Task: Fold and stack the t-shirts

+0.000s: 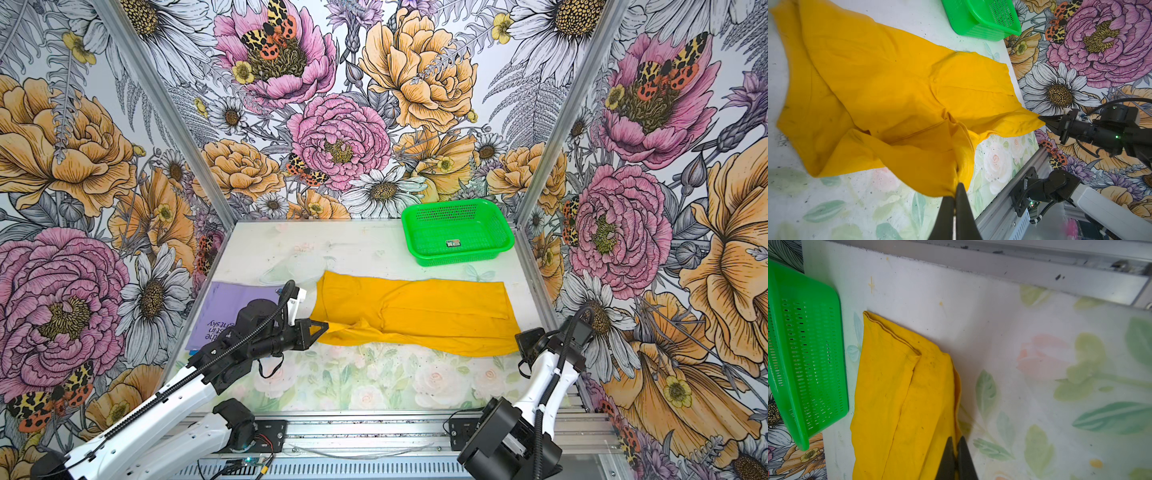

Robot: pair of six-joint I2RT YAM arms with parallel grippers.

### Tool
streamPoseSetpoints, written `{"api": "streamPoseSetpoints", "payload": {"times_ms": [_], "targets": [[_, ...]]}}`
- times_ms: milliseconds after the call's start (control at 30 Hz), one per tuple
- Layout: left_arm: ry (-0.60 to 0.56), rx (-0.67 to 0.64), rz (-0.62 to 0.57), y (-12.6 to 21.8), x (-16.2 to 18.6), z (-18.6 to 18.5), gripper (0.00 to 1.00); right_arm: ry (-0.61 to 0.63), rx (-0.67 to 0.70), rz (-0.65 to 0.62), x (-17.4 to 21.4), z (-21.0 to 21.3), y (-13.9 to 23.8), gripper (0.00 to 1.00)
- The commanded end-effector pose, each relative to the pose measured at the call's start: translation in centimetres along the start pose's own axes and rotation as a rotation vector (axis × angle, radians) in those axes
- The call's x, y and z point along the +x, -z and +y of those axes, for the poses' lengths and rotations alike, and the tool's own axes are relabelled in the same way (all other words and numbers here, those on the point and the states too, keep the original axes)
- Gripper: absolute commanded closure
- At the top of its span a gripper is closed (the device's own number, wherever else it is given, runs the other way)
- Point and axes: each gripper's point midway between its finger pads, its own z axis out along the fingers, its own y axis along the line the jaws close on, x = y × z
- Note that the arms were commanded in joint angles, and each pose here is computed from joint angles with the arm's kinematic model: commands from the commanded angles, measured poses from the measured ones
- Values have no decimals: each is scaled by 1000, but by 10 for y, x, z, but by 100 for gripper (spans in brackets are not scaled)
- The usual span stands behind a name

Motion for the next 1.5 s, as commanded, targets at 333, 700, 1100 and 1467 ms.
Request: {"api": "streamPoseSetpoints", "payload": {"times_ms": [333, 700, 1100, 1467], "targets": [[-9, -48, -7, -14, -5, 9, 100, -57, 23, 10, -13, -8, 0, 100], [-54, -26, 2, -48, -65, 6, 100, -40, -3, 43, -26, 8, -27, 100], [-30, -37, 30, -83, -96, 30, 100, 10, 6, 86, -53, 44, -67, 100], [-8, -33, 49, -109, -115, 43, 100, 20, 35, 119, -57, 54, -93, 100]]}}
